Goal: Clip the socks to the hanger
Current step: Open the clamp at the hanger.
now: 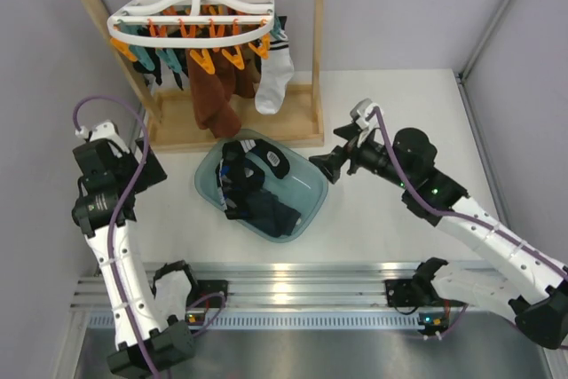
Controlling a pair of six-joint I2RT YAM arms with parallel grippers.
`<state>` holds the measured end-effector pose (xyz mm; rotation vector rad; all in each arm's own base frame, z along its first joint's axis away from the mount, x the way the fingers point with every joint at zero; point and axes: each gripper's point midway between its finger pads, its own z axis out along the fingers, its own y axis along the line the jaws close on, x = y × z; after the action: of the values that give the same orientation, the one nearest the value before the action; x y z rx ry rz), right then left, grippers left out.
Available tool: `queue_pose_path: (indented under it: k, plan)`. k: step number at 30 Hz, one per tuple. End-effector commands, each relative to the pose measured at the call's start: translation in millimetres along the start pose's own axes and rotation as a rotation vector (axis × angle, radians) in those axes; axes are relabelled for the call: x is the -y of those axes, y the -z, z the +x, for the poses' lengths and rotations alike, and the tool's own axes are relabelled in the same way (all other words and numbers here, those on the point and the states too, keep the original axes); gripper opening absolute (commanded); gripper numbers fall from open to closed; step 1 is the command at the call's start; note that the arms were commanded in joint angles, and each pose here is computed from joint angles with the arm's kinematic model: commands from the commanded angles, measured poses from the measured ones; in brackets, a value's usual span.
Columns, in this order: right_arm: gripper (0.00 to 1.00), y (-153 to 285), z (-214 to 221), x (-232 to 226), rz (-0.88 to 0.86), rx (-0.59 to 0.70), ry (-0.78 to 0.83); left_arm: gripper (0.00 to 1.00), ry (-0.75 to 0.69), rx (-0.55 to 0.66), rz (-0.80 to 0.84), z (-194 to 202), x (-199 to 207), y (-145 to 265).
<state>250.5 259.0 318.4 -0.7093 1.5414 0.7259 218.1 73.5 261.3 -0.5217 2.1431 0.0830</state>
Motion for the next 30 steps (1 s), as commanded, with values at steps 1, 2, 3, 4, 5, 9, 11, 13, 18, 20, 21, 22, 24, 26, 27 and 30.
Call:
queue_pose_path:
  k: [1,2,3,4,5,9,11,13,18,20,21,22,24,26,27,30]
  plan:
    - [1.00,-16,-37,-14,-0.045,0.108,0.098,0.98,-0.016,0.034,0.073,-20,14,7]
    - [1.00,-19,-50,-16,-0.046,0.132,0.115,0.98,-0.030,0.047,0.140,-30,27,14]
    - [1.00,-23,-58,-19,-0.053,0.150,0.137,0.98,-0.025,0.053,0.185,-35,35,17]
    - [1.00,-27,-63,-26,-0.071,0.156,0.146,0.98,-0.026,0.053,0.231,-41,44,18]
    - [1.00,-35,-73,-30,-0.086,0.169,0.154,0.98,-0.023,0.086,0.323,-54,61,30]
    - [1.00,-59,-100,-57,-0.151,0.219,0.228,0.98,-0.029,0.192,0.470,-94,89,49]
    - [1.00,-74,-115,-77,-0.182,0.244,0.280,0.97,-0.021,0.206,0.497,-108,95,52]
    - [1.00,-89,-127,-99,-0.222,0.268,0.310,0.97,-0.012,0.187,0.513,-117,97,46]
    - [1.00,-111,-147,-125,-0.259,0.316,0.294,0.95,0.018,0.289,0.584,-170,94,69]
    - [1.00,-118,-150,-139,-0.299,0.337,0.262,0.93,0.038,0.327,0.632,-190,92,84]
    - [1.00,-120,-153,-143,-0.308,0.354,0.264,0.92,0.057,0.325,0.656,-196,91,83]
    - [1.00,-123,-154,-151,-0.324,0.364,0.262,0.91,0.112,0.308,0.728,-200,91,92]
    - [1.00,-126,-158,-159,-0.343,0.395,0.248,0.86,0.119,0.367,0.812,-221,87,99]
    - [1.00,-135,-162,-166,-0.369,0.400,0.247,0.82,0.254,0.323,0.910,-224,83,100]
    - [1.00,-139,-162,-170,-0.377,0.393,0.249,0.81,0.139,0.445,0.928,-239,85,115]
    - [1.00,-152,-169,-174,-0.379,0.411,0.231,0.79,0.090,0.509,0.916,-245,85,123]
